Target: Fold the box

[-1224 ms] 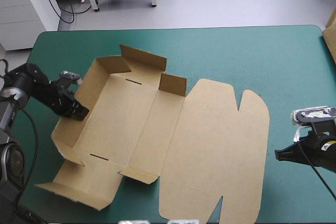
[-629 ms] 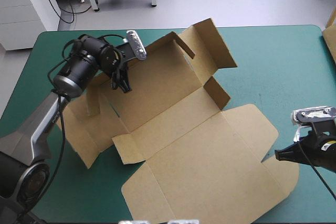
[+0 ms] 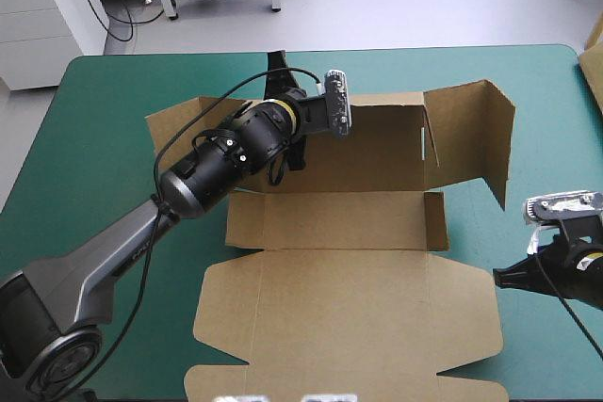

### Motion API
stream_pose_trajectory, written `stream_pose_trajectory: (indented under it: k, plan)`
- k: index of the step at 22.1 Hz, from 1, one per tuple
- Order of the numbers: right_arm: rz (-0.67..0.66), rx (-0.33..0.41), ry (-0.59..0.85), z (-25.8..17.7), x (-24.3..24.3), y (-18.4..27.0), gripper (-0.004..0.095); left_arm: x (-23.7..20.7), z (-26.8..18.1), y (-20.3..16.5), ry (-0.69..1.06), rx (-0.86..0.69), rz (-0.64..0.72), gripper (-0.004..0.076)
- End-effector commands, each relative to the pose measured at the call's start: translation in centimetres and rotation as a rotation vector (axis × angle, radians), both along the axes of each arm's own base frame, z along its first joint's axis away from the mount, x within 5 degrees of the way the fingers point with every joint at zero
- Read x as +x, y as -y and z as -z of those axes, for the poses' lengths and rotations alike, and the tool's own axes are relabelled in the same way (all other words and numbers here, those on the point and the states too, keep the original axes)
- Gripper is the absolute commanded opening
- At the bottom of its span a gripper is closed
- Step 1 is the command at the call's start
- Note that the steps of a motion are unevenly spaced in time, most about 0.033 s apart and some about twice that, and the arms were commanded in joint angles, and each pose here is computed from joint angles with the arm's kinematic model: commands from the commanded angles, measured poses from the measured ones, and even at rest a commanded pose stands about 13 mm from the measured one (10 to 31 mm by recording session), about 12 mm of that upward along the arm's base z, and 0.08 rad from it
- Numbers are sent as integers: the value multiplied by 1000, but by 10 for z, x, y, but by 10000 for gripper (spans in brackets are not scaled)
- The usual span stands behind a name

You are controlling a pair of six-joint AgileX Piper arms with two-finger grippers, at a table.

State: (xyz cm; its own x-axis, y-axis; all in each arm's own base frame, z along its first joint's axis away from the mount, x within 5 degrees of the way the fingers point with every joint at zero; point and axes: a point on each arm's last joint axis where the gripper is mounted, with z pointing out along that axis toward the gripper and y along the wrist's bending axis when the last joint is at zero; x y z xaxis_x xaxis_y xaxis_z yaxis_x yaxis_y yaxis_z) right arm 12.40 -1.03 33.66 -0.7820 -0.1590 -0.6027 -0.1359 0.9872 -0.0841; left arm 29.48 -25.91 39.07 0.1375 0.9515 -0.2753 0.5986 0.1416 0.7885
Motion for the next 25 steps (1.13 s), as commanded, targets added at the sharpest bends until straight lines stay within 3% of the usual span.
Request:
stream_pose_trajectory:
  k: [1,8,12,25]
  plan:
    - [3,-7,61,-9,3,0,-22,-13,-23,3,154,-37,19,-8]
    - [1,-5,47,-9,2,0,-21,-43,36,29,370,69,-12,-8]
    - [1,-5,47,-9,2,0,-21,-55,55,32,408,128,-4,-8]
    - [0,-7,61,-9,3,0,-19,-64,81,30,341,114,-13,-8]
